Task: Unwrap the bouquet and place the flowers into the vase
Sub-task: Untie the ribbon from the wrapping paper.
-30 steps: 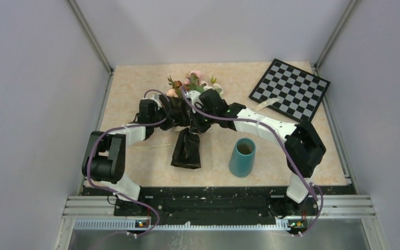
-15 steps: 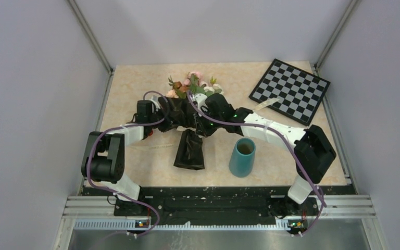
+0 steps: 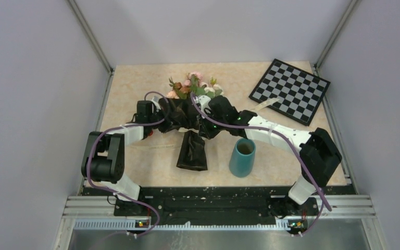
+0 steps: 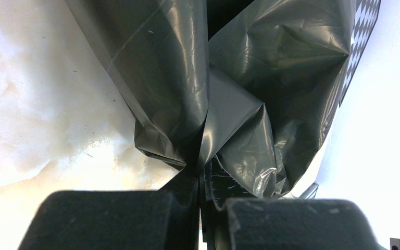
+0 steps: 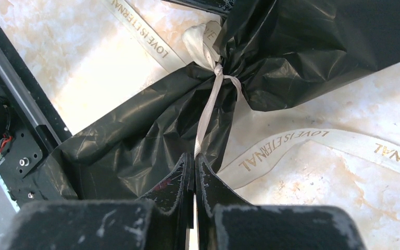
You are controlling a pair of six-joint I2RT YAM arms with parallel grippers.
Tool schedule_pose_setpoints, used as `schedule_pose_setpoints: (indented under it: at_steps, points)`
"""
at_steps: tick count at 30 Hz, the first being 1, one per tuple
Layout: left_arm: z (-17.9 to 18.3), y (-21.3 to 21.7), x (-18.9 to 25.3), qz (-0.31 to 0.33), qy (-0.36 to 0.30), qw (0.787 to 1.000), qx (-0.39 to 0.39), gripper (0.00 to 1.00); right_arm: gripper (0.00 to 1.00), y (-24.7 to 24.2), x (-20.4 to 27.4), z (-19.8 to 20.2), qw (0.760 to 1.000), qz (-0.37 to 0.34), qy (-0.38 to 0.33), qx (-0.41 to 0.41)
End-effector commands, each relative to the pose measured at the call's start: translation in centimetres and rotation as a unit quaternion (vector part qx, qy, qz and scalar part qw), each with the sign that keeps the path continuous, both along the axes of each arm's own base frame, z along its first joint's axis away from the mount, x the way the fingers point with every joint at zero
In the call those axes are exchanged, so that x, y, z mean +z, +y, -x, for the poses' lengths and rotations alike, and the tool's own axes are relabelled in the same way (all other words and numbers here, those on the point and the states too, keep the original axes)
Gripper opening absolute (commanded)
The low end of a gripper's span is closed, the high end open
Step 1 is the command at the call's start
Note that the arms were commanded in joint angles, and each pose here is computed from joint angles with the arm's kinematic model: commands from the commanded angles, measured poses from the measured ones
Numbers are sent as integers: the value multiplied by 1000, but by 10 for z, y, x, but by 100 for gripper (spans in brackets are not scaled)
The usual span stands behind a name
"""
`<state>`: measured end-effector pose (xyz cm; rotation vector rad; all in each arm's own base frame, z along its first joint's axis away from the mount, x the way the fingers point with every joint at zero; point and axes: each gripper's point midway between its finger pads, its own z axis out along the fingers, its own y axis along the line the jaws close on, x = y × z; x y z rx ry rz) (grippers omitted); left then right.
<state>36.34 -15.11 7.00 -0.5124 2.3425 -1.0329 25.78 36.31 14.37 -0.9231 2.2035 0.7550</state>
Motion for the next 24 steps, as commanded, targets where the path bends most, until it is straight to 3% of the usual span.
schedule_pose_setpoints:
  at_steps: [1,2,3,7,10,15,18,24]
  points:
    - [-33,41,10,-68,-53,994,62,0,0,0,37,19,999,-30,-3,11]
    - [-33,40,15,-66,-60,994,58,0,4,-1,36,18,1000,-28,-3,5]
    - [-32,38,20,-63,-68,994,51,3,15,0,38,16,1000,-27,-4,2]
    - [-26,30,45,-54,-101,993,21,39,38,8,48,11,999,-43,-11,1]
    - [-18,32,60,-68,-113,991,10,61,46,14,53,8,999,-52,-11,5]
    - [1,42,81,-109,-129,986,5,83,52,28,57,1,998,-62,-14,14]
    - [17,43,88,-120,-136,983,3,90,52,40,59,-7,997,-67,-20,22]
    - [58,21,70,-67,-115,991,-12,89,50,63,46,-22,997,-63,-17,41]
